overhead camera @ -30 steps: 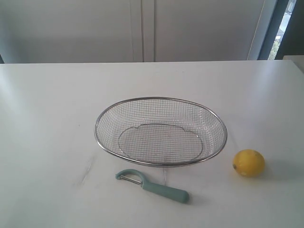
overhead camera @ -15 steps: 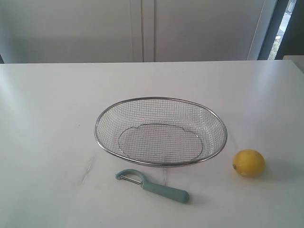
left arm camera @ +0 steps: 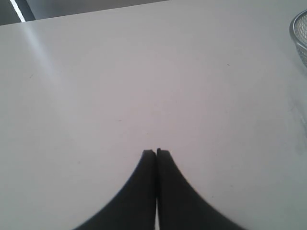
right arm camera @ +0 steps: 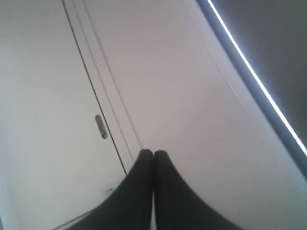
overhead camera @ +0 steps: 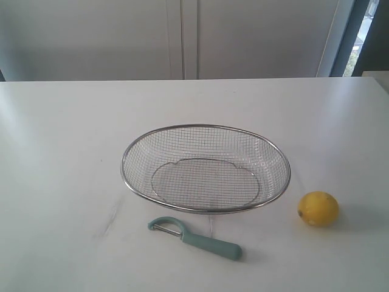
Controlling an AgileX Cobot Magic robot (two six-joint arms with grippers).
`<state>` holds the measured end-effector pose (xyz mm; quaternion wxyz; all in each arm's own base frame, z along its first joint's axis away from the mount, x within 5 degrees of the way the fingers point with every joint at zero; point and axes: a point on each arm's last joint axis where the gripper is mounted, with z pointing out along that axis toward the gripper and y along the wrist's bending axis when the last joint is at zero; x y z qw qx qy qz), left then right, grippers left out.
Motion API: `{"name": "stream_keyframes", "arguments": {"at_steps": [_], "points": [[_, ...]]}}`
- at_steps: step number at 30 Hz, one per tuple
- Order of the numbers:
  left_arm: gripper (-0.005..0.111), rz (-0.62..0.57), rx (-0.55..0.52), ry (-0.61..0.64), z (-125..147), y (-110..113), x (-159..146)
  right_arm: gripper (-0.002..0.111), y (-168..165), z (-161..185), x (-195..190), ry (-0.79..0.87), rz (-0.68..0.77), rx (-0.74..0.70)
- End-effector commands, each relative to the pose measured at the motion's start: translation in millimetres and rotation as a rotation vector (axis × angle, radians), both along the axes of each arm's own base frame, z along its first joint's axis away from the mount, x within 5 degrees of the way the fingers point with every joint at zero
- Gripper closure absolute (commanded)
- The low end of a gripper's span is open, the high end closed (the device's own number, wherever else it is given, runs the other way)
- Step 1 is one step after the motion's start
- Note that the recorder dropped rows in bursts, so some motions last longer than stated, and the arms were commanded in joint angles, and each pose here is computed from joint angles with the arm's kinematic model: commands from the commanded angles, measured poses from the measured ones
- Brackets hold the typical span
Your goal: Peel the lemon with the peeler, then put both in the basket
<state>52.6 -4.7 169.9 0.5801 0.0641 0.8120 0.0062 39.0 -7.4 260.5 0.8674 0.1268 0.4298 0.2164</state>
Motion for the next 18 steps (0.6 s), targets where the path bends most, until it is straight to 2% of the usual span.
{"name": "stream_keyframes", "arguments": {"at_steps": [1, 9, 13, 18], "points": [[0.107, -0.005, -0.006, -0.002, -0.9, -0.5, -0.2, 0.108, -3.8, -1.3, -0.2, -0.004, 0.072, 0.164], [0.107, -0.005, -0.006, -0.002, -0.9, -0.5, -0.2, 0.108, -0.8, -6.2, 3.5, 0.068, 0.075, 0.124], [0.107, -0.005, -0.006, -0.002, -0.9, -0.5, -0.2, 0.108, -0.4, -7.3, 4.2, 0.087, 0.000, 0.005], [0.107, -0.005, -0.006, -0.002, -0.9, -0.5, -0.2, 0.108, 4.9, -7.6, 7.8, 0.219, -0.039, -0.178]]}}
